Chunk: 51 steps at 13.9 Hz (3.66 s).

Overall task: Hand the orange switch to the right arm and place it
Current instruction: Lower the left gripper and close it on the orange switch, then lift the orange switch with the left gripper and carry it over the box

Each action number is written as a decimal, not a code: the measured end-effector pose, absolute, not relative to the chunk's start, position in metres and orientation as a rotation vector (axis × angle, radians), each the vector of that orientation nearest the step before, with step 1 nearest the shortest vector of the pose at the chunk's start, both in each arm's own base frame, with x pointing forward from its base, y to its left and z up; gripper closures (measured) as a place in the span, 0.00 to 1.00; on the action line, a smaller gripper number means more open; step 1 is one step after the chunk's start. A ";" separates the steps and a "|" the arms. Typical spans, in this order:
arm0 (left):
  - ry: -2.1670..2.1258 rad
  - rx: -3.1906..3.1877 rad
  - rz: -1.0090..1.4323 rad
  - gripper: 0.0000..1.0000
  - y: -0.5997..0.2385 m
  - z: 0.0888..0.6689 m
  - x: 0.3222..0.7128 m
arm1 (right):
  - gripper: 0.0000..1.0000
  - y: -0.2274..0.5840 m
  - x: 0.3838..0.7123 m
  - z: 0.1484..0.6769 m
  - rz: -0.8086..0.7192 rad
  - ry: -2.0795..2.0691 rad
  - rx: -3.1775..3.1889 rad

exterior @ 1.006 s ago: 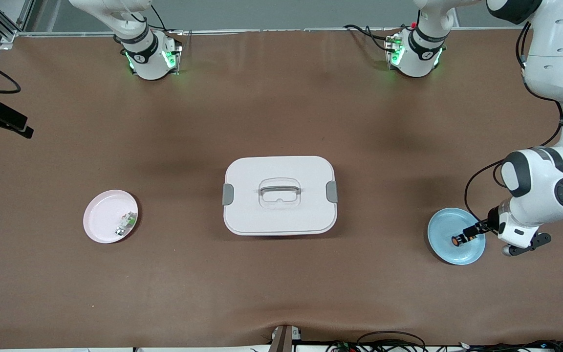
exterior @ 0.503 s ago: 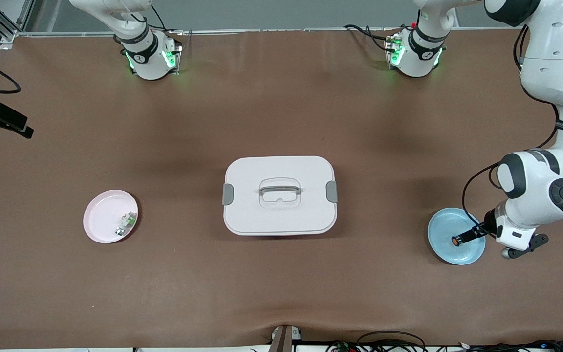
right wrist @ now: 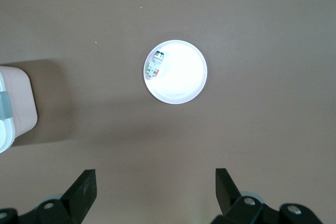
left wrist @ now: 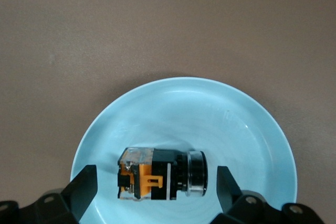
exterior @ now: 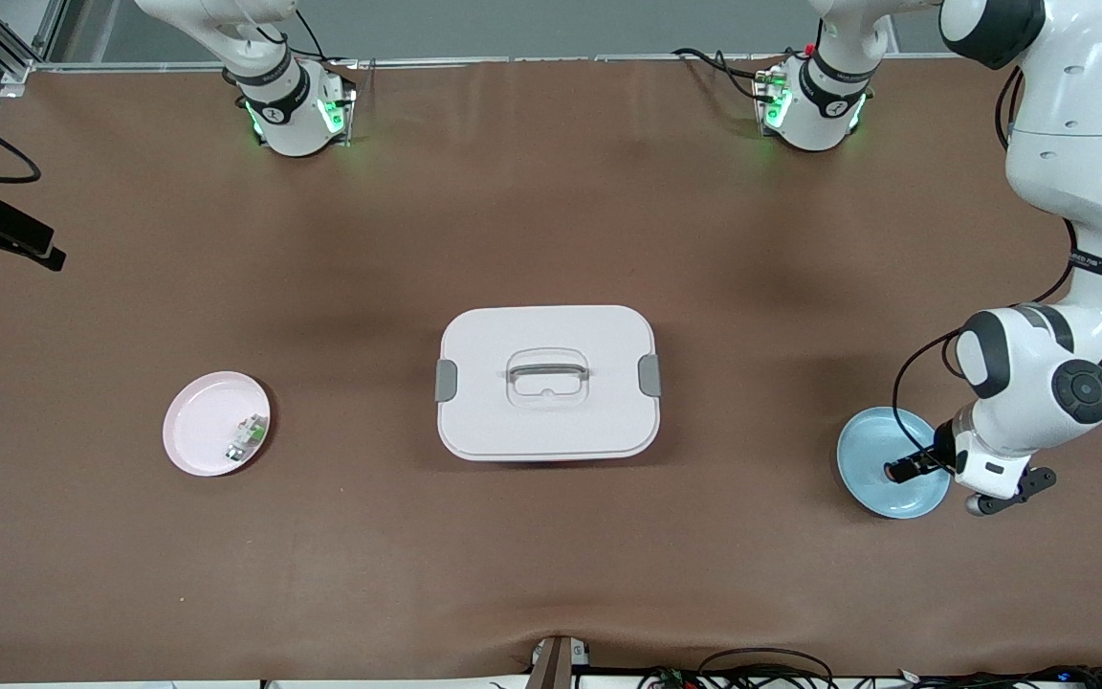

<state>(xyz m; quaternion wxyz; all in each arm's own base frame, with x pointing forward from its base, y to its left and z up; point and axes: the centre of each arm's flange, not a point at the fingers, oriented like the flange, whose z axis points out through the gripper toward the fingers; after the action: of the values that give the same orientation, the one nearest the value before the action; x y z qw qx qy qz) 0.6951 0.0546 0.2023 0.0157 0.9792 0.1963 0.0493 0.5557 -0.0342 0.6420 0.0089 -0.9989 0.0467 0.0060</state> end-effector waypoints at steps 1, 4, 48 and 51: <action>0.613 3.042 0.171 0.00 0.055 0.200 0.696 | 0.00 -0.034 0.556 0.642 0.019 0.146 -3.120; 0.612 3.037 0.184 0.00 0.053 0.193 0.697 | 0.00 -0.034 0.556 0.642 0.019 0.146 -3.120; 1.341 2.517 -0.353 0.28 -0.381 0.462 0.599 | 0.00 -0.033 0.555 0.643 0.026 0.116 -3.121; 1.366 2.499 -0.368 0.28 -0.398 0.463 0.592 | 0.00 -0.032 0.552 0.631 0.130 0.109 -3.115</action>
<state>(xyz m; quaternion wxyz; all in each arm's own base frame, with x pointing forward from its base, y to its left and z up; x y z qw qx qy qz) 0.5916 -0.3984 0.4627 0.1345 0.8623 0.4715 -0.1270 0.5521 -0.0322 0.6310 0.0108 -0.9985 0.0348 0.0418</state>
